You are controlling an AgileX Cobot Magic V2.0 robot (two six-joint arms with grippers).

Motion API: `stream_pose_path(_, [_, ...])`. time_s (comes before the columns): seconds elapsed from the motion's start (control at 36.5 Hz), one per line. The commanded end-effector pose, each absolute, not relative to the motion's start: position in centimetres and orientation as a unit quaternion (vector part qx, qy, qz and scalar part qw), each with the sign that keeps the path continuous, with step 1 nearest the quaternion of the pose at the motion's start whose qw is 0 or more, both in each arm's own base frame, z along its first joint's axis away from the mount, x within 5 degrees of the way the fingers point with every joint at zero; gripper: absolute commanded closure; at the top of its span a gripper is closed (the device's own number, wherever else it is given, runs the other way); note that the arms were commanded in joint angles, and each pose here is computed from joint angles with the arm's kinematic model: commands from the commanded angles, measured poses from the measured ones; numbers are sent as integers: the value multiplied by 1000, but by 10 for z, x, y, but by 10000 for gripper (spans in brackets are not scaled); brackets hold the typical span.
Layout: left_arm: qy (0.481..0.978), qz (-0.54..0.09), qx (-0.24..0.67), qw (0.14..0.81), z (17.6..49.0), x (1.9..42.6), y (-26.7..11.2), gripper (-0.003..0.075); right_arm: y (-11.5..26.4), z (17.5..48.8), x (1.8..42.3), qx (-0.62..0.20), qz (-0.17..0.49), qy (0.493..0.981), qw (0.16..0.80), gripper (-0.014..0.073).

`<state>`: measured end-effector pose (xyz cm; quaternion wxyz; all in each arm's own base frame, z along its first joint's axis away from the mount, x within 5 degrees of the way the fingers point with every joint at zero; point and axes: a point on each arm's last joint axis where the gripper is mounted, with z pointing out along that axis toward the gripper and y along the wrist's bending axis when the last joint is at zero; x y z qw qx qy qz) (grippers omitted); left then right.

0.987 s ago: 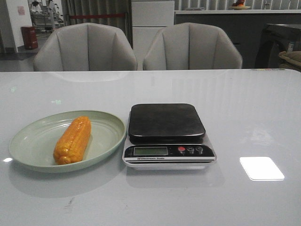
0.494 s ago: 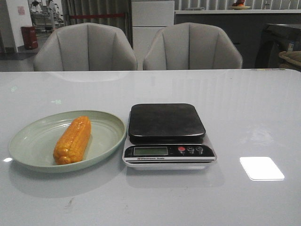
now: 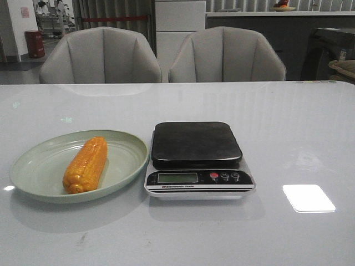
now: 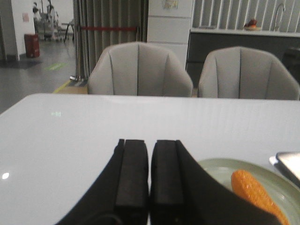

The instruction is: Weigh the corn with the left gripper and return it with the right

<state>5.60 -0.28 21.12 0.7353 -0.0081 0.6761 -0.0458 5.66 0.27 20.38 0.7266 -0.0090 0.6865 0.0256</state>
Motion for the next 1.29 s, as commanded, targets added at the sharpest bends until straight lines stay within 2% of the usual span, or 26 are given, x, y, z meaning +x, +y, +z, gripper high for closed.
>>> stream_pose_path(0.0, [604, -69, 0, 794, 221, 52, -6, 606, 3, 208, 55, -12, 23, 656, 755, 409])
stream_pose_path(0.05, [591, -70, 1, 804, 229, 50, -6, 606, 3, 208, 55, -12, 23, 656, 755, 409])
stream_pose_path(0.16, [603, -63, -3, 795, 253, 48, -4, 606, 3, 208, 55, -12, 23, 656, 755, 409])
stream_pose_path(0.41, [674, -53, -25, 736, 313, 55, -1, 606, 3, 208, 55, -12, 23, 656, 755, 409])
stream_pose_path(0.52, [708, -64, -40, 702, 320, 63, -2, 606, 3, 208, 55, -12, 23, 656, 755, 409])
stream_pose_path(0.93, [763, -64, -46, 642, 307, 84, -3, 597, 3, 208, 55, -12, 23, 656, 755, 409])
stream_pose_path(1.07, [775, -69, -28, 627, 308, 89, -7, 476, 3, 208, 55, -12, 23, 656, 755, 409])
stream_pose_path(1.26, [795, -79, 8, 602, 315, 99, -14, 166, 3, 208, 55, -12, 23, 656, 755, 409])
